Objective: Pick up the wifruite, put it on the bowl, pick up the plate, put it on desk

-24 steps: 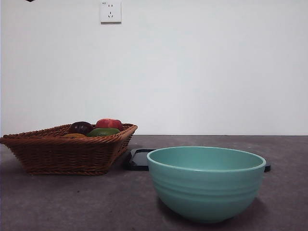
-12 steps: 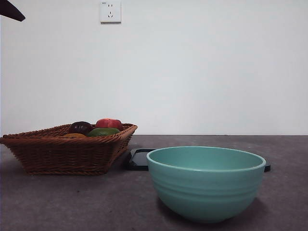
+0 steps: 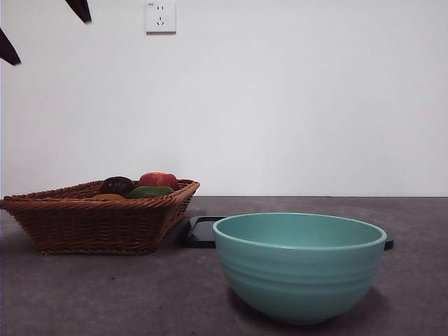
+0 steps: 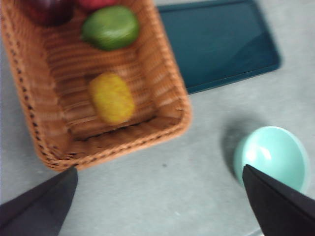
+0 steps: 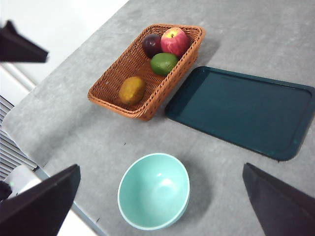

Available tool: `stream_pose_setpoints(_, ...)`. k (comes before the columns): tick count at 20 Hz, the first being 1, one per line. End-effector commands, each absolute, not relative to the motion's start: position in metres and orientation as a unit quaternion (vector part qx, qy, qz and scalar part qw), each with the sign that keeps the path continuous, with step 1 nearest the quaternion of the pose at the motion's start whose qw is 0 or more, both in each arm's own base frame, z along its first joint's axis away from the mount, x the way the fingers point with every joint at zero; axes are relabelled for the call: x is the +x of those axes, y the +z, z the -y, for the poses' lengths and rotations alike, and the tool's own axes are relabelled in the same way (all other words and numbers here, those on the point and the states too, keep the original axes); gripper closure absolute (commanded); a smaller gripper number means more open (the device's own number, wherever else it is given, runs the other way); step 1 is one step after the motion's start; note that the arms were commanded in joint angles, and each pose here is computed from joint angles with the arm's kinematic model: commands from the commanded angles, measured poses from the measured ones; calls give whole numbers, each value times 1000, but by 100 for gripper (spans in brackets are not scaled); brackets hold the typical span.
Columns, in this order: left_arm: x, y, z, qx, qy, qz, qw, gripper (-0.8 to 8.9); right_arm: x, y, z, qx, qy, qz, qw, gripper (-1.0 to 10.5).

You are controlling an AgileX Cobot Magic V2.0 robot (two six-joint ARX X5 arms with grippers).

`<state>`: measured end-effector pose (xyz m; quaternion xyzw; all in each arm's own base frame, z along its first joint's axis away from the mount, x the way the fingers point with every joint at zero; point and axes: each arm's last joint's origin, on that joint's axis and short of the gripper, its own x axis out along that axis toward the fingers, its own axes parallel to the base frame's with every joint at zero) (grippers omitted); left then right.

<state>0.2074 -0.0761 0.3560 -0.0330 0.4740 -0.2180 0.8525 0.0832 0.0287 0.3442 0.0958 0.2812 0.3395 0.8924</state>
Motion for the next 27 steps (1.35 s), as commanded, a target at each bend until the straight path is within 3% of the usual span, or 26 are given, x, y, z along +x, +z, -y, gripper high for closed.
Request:
stream_pose_setpoints(1,231,354,88,-18,-211,-490,846,162,80,350,-28,95,343,-274,894,361)
stream_pose_setpoints(7,289,311,123,55,-144,-556,817,167,73,354,-28,99,342,-264,896,361)
stream_pose_setpoints(14,338,242,147,66,-127,-590,794,167,59,370,-25,95,344,-255,899,362)
stream_pose_setpoints(23,356,208,149,47,-100,-608,786,168,55,375,-25,90,345,-254,899,362)
stream_pose_setpoints(27,358,208,143,37,-89,-611,786,268,54,374,-25,88,346,-257,898,362)
